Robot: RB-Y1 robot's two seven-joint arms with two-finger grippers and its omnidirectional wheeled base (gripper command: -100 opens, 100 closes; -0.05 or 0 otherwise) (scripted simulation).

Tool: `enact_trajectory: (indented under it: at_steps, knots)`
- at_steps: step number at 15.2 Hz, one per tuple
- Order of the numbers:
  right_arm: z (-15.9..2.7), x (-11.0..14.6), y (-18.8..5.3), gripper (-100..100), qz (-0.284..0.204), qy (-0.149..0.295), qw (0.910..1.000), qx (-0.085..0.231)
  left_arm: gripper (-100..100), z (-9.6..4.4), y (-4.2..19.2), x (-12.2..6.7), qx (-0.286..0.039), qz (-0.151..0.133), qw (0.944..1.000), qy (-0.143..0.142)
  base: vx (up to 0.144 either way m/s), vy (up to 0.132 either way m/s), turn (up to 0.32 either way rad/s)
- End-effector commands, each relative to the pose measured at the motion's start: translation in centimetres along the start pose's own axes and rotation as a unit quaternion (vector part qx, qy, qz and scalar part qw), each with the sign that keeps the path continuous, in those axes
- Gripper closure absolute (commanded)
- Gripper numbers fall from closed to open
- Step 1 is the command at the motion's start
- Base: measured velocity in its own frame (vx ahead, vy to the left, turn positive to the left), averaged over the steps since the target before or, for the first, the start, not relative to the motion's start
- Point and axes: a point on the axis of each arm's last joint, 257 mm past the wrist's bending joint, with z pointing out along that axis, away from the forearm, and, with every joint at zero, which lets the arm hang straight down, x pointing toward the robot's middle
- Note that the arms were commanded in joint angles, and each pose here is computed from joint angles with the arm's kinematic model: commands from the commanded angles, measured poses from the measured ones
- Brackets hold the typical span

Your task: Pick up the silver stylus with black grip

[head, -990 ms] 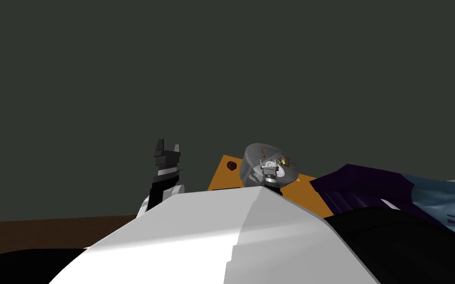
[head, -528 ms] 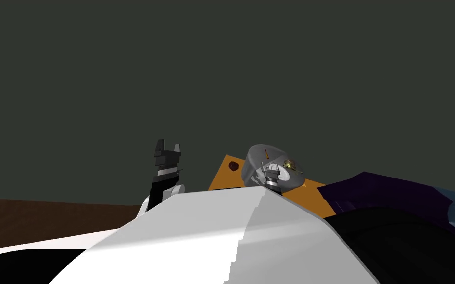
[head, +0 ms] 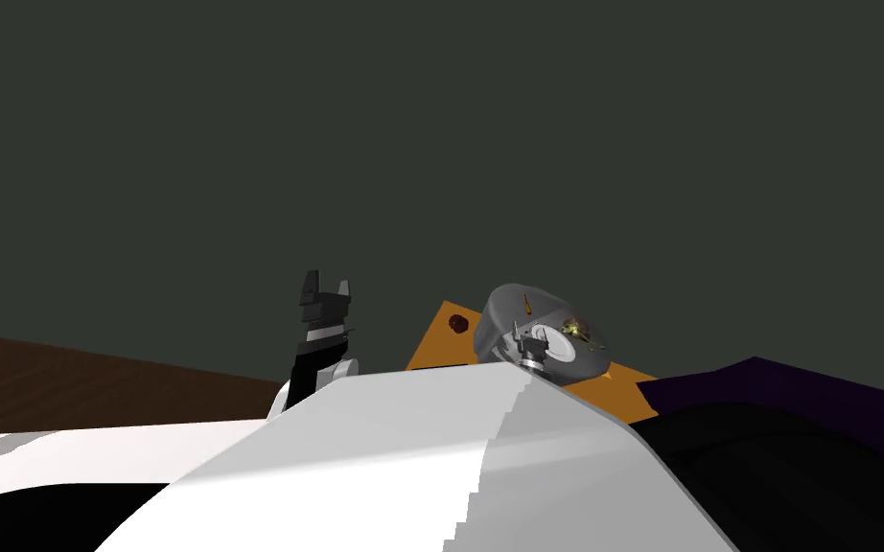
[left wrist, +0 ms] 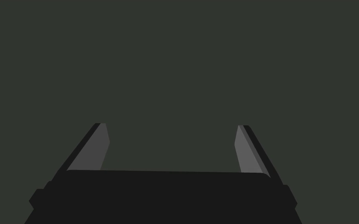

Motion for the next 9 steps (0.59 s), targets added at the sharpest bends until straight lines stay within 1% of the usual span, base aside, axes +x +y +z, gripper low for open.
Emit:
enact_trajectory:
  at_steps: [1, 2, 3, 4, 6, 7, 9]
  knots:
    - [-0.3, -0.3, 0.5, -100, 0.026, -0.005, 0.9996, -0.005, 0, 0.0, 0.0, 0.0, 0.0, 0.0, 1.0, 0.0, 0.005, -0.004, 0.072]
    - [-0.3, -0.3, 0.5, -100, 0.032, -0.005, 0.9995, -0.006, 0, 0.0, 0.0, 0.0, 0.0, 0.0, 1.0, 0.0, 0.0, 0.0, 0.0]
    - [-1.4, -1.9, 2.0, -100, 0.043, -0.023, 0.9986, -0.022, 0, 0.0, 0.0, 0.0, 0.0, 0.0, 1.0, 0.0, 0.006, 0.003, 0.192]
    - [-1.4, -1.9, 2.0, -100, 0.053, -0.022, 0.9981, -0.022, 0, 0.0, 0.0, 0.0, 0.0, 0.0, 1.0, 0.0, 0.008, -0.002, 0.228]
    - [-1.4, -1.9, 2.0, -100, 0.069, -0.022, 0.9971, -0.023, 0, 0.0, 0.0, 0.0, 0.0, 0.0, 1.0, 0.0, 0.006, -0.005, 0.048]
    - [-2.5, -3.2, 3.5, -100, 0.08, -0.037, 0.9952, -0.04, 0, 0.0, 0.0, 0.0, 0.0, 0.0, 1.0, 0.0, 0.006, -0.002, 0.153]
    - [-2.5, -3.3, 3.5, -100, 0.1, -0.037, 0.9934, -0.041, 0, 0.0, 0.0, 0.0, 0.0, 0.0, 1.0, 0.0, 0.008, -0.007, 0.16]
